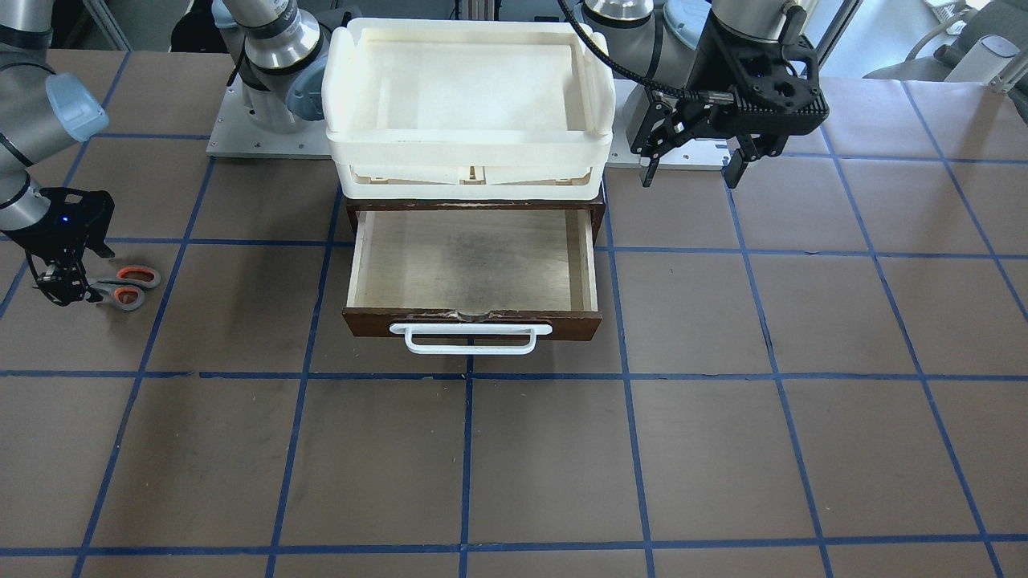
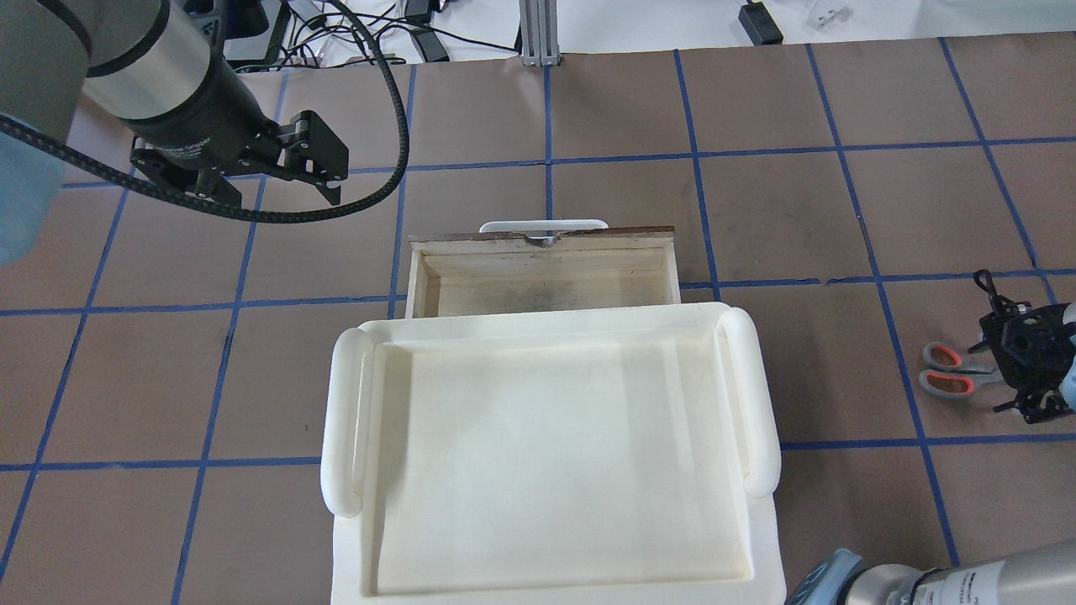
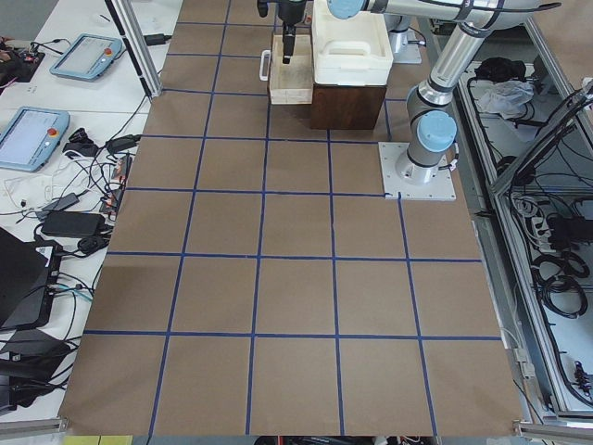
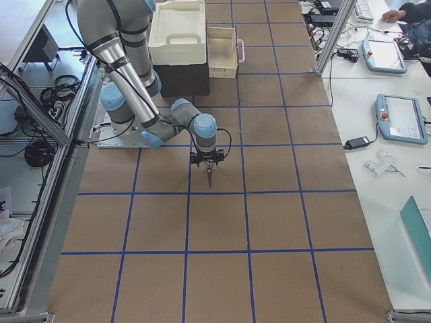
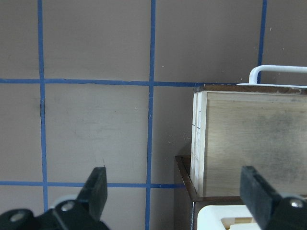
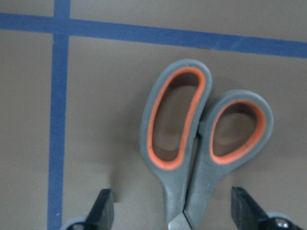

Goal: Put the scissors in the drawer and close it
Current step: 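Lower the right gripper and close it on the scissors handles, then lift the scissors with the right gripper and carry them over the drawer, then lower the scissors into the drawer and open the right gripper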

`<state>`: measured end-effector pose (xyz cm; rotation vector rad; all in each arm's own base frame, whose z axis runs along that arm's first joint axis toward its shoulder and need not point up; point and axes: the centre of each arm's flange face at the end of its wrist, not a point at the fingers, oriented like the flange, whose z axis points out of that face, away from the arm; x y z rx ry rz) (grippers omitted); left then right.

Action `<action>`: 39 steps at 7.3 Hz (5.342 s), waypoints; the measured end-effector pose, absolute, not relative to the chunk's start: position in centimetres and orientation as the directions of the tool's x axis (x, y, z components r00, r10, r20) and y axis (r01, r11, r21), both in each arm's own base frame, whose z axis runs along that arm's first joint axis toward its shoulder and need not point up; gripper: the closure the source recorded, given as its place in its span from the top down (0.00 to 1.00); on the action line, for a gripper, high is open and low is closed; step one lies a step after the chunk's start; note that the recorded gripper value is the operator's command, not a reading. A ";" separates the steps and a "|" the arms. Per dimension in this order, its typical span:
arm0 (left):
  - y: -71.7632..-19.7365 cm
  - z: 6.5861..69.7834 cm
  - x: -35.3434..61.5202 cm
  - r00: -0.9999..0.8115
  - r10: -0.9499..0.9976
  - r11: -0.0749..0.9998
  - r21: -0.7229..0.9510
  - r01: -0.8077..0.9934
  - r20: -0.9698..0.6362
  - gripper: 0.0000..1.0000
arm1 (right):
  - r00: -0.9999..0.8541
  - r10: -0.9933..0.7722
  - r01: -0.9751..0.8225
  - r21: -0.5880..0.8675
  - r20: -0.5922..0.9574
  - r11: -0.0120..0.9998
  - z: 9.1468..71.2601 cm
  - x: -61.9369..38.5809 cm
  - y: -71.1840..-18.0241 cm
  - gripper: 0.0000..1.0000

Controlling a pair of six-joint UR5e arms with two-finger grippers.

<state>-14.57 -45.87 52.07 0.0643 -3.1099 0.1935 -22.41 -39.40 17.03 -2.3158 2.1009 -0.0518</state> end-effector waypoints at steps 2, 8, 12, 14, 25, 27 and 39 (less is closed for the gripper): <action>-45.9 52.1 -14.6 -0.999 -0.040 0.991 -0.124 -0.043 0.028 1.00 | 0.093 -0.996 -0.995 -0.029 0.013 -0.094 17.1 -22.5 -39.4 0.43; -45.9 52.1 -14.6 -0.999 -0.040 0.991 -0.123 -0.043 0.028 1.00 | 0.076 -0.997 -0.997 -0.006 0.012 -0.076 17.6 -23.2 -39.9 0.00; -46.0 52.0 -14.5 -0.999 -0.040 0.992 -0.122 -0.043 0.027 1.00 | 0.027 -1.000 -1.000 0.010 0.008 -0.027 22.1 -24.2 -41.7 0.00; -46.0 52.0 -14.5 -0.999 -0.042 0.992 -0.122 -0.045 0.028 1.00 | 0.022 -1.000 -1.000 0.012 0.008 -0.022 28.1 -23.6 -44.7 0.00; -45.9 52.2 -14.4 -0.999 -0.044 0.991 -0.126 -0.047 0.029 1.00 | -0.093 -0.995 -0.995 -0.019 -0.022 0.093 45.3 14.3 -52.2 0.00; -45.9 52.2 -14.4 -0.999 -0.044 0.991 -0.127 -0.047 0.029 1.00 | -0.133 -0.991 -0.991 -0.025 -0.002 0.133 43.6 24.6 -51.4 0.00; -45.9 52.1 -14.4 -0.999 -0.043 0.991 -0.124 -0.046 0.029 1.00 | -0.010 -0.999 -1.000 0.009 -0.049 0.010 38.0 39.0 -47.4 1.00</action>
